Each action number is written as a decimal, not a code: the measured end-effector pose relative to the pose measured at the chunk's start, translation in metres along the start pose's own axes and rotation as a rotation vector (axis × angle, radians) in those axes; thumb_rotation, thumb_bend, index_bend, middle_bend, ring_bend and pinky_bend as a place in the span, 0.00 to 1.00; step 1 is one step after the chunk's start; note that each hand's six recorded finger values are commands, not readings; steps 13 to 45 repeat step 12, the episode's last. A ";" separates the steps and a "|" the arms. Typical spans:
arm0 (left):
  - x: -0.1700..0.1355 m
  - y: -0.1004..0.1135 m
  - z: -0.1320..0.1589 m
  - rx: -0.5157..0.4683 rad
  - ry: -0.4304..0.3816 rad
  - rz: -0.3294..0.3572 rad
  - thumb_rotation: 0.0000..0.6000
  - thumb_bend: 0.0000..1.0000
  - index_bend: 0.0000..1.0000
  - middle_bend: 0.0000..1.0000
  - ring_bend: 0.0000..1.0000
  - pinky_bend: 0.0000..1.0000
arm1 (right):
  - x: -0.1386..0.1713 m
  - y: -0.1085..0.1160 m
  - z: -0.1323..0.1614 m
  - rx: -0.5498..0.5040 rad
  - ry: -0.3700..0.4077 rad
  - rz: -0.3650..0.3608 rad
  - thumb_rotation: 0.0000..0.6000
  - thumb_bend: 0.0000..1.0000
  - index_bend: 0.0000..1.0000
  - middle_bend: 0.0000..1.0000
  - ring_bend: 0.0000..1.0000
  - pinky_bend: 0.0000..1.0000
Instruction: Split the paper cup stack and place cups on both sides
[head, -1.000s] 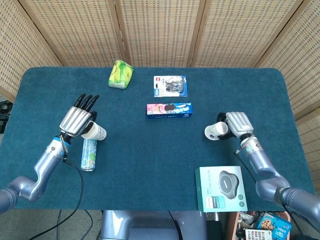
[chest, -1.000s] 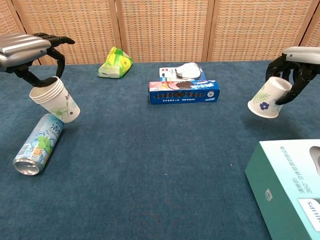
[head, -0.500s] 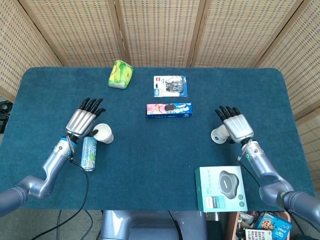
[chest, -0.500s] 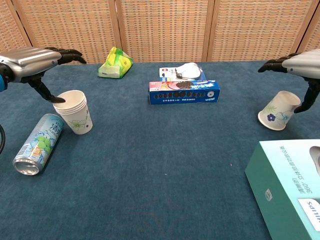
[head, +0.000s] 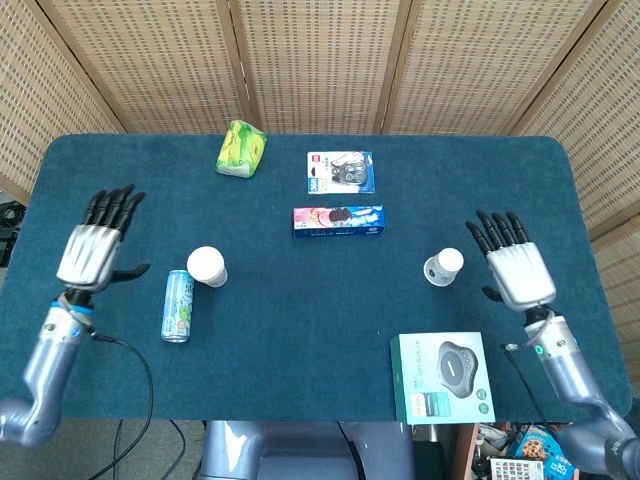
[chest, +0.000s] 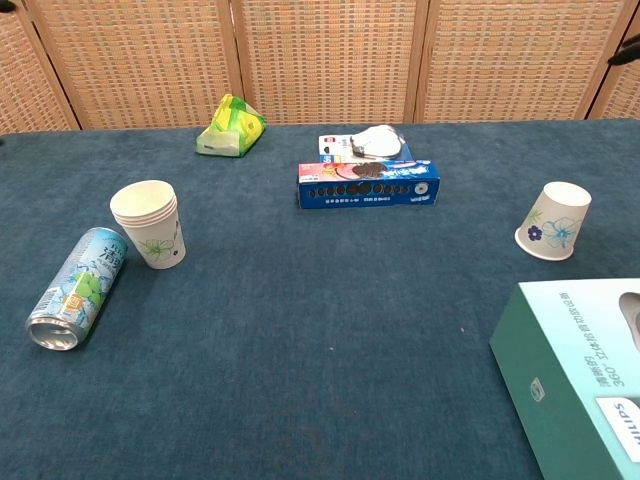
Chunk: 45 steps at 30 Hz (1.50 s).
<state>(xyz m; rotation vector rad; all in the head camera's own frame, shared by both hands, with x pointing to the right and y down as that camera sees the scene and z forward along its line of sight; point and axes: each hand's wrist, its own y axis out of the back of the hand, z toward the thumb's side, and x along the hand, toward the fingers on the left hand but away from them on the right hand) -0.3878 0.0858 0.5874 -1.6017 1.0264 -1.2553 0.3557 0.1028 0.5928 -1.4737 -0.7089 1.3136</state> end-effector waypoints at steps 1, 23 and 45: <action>-0.015 0.008 -0.011 -0.010 0.037 0.020 1.00 0.16 0.00 0.00 0.00 0.00 | 0.008 0.002 -0.003 -0.012 0.003 -0.021 1.00 0.00 0.00 0.00 0.00 0.00; -0.131 0.033 -0.062 -0.059 0.276 0.020 1.00 0.16 0.00 0.00 0.00 0.00 | 0.101 0.002 -0.045 -0.094 -0.052 -0.192 1.00 0.00 0.00 0.00 0.00 0.00; -0.131 0.033 -0.062 -0.059 0.276 0.020 1.00 0.16 0.00 0.00 0.00 0.00 | 0.101 0.002 -0.045 -0.094 -0.052 -0.192 1.00 0.00 0.00 0.00 0.00 0.00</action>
